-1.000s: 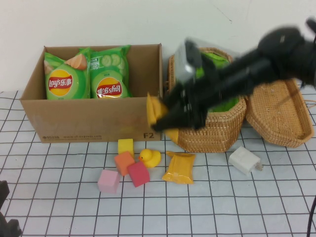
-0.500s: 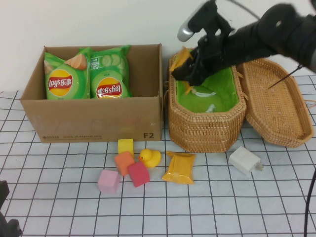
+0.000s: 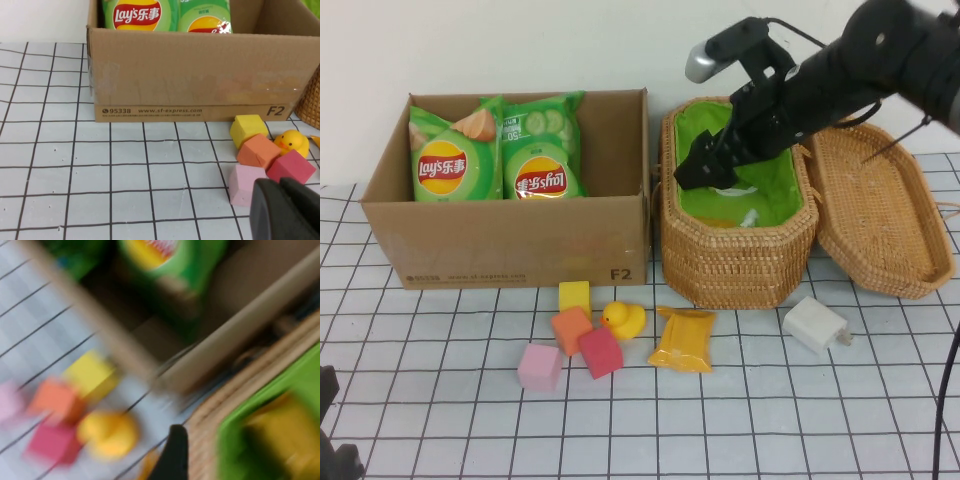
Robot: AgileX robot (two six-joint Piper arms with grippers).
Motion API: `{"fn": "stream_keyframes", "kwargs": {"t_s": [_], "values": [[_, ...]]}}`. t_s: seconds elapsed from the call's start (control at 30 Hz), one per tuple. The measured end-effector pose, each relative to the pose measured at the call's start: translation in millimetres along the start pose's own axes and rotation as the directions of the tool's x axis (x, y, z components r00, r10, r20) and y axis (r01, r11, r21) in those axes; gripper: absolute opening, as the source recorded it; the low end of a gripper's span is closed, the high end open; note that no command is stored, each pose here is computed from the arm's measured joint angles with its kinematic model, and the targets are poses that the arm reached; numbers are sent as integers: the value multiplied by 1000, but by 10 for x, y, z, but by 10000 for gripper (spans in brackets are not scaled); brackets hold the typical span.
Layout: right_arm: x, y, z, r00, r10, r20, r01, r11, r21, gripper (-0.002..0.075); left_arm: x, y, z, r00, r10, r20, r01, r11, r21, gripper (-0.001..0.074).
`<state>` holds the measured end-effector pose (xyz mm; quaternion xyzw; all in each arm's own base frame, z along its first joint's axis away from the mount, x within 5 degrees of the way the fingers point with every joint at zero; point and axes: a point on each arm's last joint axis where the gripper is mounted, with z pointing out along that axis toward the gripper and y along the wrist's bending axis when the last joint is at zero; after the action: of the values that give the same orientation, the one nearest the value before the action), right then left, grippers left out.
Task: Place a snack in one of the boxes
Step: Place the biscuit in the biscuit box, then pick up the biscuit
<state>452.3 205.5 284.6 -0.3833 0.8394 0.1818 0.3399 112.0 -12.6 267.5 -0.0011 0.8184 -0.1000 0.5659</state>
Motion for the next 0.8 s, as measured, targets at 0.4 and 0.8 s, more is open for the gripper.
{"fn": "stream_keyframes", "kwargs": {"t_s": [0.4,0.8], "values": [[196,808,158,931,-209,-300,98,933,-347,692,-5,1,0,1000,-8,6,8,1000,-1,-1],[628,1076,645,782,118,-612,-150,989,-2,643,-8,-3,0,1000,-22,9,22,1000,3,-1]]}}
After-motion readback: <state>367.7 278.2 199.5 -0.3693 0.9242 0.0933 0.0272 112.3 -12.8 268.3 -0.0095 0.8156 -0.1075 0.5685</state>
